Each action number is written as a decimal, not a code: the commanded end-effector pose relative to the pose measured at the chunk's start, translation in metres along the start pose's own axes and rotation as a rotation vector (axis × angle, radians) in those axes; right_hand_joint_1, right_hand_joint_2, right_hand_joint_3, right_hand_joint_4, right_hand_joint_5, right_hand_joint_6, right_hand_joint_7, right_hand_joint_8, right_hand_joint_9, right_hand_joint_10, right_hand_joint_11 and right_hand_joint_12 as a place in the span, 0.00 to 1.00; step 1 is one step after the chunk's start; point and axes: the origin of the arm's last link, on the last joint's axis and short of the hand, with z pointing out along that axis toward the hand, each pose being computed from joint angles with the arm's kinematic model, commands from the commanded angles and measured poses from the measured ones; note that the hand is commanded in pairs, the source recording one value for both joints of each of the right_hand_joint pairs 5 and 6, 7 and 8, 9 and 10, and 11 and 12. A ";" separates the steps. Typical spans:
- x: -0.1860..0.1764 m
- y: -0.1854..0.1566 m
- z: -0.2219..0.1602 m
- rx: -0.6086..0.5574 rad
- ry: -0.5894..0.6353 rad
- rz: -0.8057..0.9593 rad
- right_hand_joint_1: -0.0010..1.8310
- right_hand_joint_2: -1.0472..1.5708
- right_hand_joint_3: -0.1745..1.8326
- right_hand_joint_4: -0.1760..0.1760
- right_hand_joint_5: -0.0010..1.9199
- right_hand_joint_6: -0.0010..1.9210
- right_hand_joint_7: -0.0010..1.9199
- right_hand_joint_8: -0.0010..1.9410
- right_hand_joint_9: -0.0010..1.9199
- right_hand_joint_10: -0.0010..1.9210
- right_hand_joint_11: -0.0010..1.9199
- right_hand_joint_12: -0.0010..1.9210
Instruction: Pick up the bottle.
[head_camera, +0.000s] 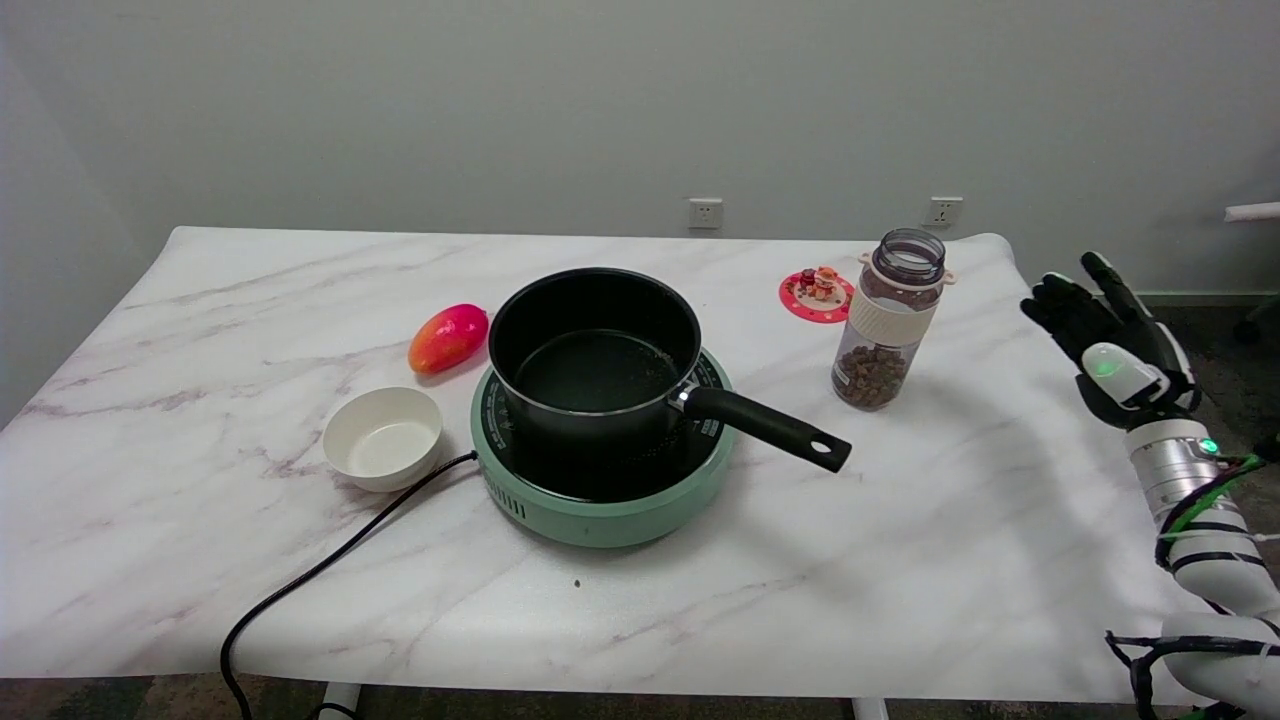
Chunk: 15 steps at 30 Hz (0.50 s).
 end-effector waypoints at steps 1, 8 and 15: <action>-0.032 0.017 0.033 -0.112 -0.154 -0.185 0.69 0.17 0.65 0.50 0.14 0.14 0.34 0.34 0.28 0.28 0.29 0.29; -0.045 0.017 0.041 -0.092 -0.197 -0.195 0.70 0.17 0.63 0.50 0.14 0.14 0.38 0.37 0.28 0.28 0.31 0.31; -0.057 0.025 0.047 -0.122 -0.262 -0.247 0.71 0.17 0.63 0.50 0.14 0.14 0.40 0.39 0.29 0.29 0.31 0.31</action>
